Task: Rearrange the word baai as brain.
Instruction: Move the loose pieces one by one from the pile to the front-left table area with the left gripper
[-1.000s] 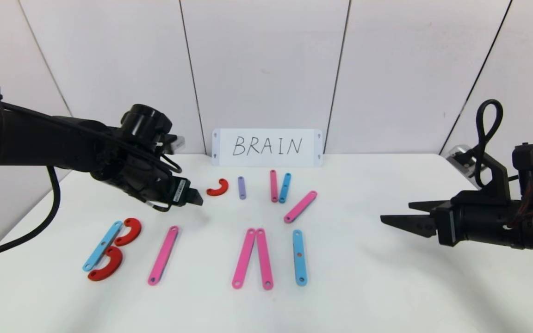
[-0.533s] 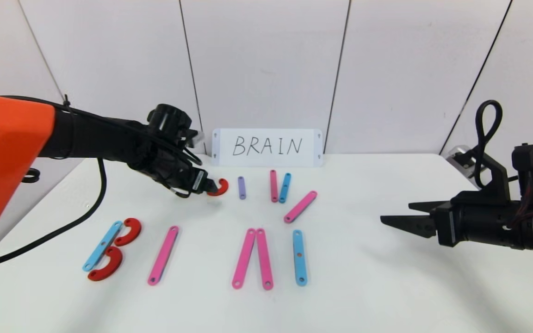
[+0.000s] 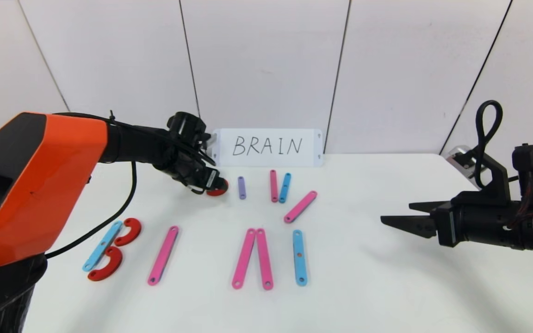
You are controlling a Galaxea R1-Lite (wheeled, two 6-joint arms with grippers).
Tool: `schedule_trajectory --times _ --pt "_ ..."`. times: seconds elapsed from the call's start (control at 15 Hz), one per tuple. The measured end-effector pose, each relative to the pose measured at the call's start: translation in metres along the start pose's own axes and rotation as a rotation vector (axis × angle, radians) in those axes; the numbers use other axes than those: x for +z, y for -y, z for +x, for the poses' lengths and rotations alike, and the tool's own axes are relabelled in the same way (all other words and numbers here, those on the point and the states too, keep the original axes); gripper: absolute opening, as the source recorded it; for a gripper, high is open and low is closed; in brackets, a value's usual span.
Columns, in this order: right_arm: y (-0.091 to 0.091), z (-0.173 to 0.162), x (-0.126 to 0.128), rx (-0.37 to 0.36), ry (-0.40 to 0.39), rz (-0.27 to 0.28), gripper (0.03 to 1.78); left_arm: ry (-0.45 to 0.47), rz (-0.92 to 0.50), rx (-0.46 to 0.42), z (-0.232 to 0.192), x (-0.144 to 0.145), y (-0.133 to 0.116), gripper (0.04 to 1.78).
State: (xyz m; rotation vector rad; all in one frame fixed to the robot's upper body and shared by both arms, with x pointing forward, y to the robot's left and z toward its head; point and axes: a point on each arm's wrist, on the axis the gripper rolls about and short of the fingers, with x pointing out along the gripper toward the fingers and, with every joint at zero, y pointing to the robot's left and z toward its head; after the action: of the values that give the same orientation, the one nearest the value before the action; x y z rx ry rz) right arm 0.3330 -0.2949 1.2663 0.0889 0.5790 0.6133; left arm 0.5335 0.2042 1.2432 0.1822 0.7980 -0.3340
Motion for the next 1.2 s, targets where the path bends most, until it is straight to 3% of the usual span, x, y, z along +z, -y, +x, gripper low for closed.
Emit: schedule_trajectory --times 0.8,1.0,1.2 --pt "0.000 0.000 0.000 0.000 0.000 0.000 1.73 -0.016 0.032 -0.009 0.026 -0.003 0.010 1.68" --pt "0.000 0.000 0.000 0.001 0.000 0.000 1.73 -0.015 0.043 -0.015 0.028 -0.003 0.013 1.40" --pt "-0.001 0.000 -0.001 0.002 -0.001 -0.001 1.73 -0.017 0.064 -0.019 0.031 -0.004 0.017 0.90"
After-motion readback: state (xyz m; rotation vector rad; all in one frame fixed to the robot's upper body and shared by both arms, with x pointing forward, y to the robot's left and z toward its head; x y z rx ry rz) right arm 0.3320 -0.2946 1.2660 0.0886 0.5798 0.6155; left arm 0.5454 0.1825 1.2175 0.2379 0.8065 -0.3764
